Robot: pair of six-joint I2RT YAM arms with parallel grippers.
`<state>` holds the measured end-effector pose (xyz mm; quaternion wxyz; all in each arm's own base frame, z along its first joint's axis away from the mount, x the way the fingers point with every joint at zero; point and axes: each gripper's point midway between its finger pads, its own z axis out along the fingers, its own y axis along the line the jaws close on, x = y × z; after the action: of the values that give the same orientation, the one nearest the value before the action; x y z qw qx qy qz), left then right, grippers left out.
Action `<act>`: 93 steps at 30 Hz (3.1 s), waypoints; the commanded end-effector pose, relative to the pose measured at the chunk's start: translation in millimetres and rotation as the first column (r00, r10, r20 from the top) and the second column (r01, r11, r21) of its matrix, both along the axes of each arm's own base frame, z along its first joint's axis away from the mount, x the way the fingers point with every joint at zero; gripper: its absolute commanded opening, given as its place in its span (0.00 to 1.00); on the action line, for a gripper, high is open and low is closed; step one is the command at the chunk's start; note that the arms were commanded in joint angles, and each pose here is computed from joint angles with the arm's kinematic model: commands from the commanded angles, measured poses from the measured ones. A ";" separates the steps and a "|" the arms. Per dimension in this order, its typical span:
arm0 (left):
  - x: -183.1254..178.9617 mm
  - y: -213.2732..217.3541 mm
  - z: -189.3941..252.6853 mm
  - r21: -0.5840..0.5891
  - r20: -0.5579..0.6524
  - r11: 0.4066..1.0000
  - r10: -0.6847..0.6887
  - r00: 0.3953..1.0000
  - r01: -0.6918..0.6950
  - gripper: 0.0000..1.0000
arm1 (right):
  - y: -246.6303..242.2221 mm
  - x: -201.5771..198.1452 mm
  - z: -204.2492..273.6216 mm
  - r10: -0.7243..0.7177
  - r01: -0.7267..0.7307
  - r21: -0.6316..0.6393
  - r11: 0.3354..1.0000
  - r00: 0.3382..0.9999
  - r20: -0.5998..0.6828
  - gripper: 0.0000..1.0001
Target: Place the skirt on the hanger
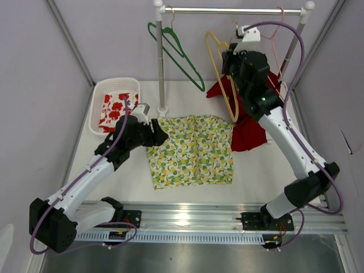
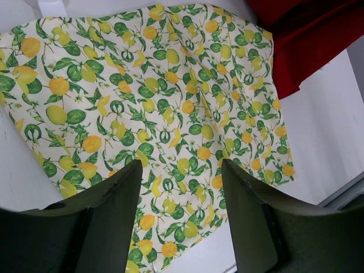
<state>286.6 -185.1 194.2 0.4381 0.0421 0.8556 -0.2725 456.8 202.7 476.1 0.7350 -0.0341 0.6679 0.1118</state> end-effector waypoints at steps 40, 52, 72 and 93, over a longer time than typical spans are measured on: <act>-117.6 12.7 -53.0 0.042 -0.226 0.999 0.024 0.974 -0.015 0.54 | 132.0 -295.9 -307.5 0.886 -0.711 0.528 0.465 0.368 -0.283 0.00; -141.7 24.2 -108.8 0.164 -0.375 0.984 0.132 0.918 -0.074 0.54 | 141.2 -293.7 -356.0 0.886 -0.682 0.567 0.462 0.333 -0.322 0.00; -143.3 22.6 -162.4 0.279 -0.404 0.955 0.215 0.889 -0.103 0.59 | 128.9 -283.6 -384.1 0.841 -0.638 0.549 0.540 0.384 -0.381 0.00; -140.9 9.5 -131.0 0.270 -0.413 0.962 0.154 0.897 -0.041 0.00 | 118.4 -257.4 -410.4 0.716 -0.577 0.429 0.695 0.503 -0.484 0.00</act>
<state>150.7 -173.4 47.7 0.2481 -0.0164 0.9598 -0.1300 178.3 331.6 83.7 0.3398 -0.1691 0.7642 0.5214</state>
